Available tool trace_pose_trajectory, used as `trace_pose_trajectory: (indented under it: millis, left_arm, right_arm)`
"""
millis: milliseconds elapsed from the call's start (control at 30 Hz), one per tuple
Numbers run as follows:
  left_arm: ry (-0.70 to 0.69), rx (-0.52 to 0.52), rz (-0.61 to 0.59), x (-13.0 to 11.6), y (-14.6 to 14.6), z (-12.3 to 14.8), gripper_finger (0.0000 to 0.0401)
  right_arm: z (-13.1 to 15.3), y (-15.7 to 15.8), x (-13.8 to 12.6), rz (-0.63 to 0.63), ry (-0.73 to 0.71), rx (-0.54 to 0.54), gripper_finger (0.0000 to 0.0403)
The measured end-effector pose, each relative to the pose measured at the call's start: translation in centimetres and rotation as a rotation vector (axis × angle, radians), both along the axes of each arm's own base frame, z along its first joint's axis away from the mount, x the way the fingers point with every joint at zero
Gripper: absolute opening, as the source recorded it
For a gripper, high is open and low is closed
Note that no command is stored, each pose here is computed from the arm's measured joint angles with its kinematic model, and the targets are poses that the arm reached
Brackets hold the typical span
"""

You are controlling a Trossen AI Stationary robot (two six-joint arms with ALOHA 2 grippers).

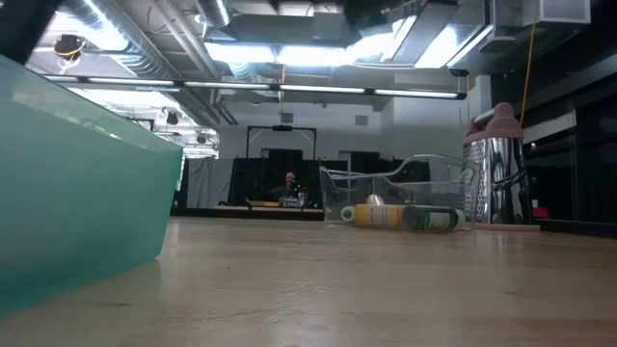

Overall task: Pick & Place Food Item
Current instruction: Return to Home Position

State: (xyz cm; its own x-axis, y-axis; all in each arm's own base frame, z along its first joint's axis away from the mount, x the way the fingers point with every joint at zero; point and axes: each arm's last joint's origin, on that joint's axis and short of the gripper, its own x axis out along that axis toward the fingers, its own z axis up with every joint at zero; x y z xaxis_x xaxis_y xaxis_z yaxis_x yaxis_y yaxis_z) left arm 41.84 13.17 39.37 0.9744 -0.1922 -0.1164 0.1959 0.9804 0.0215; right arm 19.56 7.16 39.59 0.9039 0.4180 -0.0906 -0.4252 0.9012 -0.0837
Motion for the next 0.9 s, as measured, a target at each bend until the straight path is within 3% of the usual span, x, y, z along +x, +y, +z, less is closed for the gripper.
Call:
trace_pose_trajectory:
  millis: [200,400,500,633,900]
  left_arm:
    - [-0.149,0.139,-0.027,-7.3,-7.0,8.7,0.0225]
    - [-0.174,0.21,0.022,-15.8,-13.5,13.0,0.0225]
    - [-0.189,0.208,0.047,-19.3,-16.1,12.4,0.0225]
    - [-0.228,0.181,0.097,-22.7,-18.6,9.3,0.0225]
    - [-0.259,0.103,0.109,-25.7,-21.7,-1.0,0.0225]
  right_arm:
    - [2.0,1.3,-5.0,0.074,-0.15,-0.05,0.0222]
    - [1.7,1.3,-8.9,0.015,-0.123,-0.032,0.0222]
    - [0.1,2.3,-9.0,0.047,-0.102,-0.029,0.0222]
    - [-3.4,3.7,-8.3,0.04,-0.098,-0.032,0.0222]
    - [-9.2,4.7,-7.3,0.035,-0.124,0.114,0.0222]
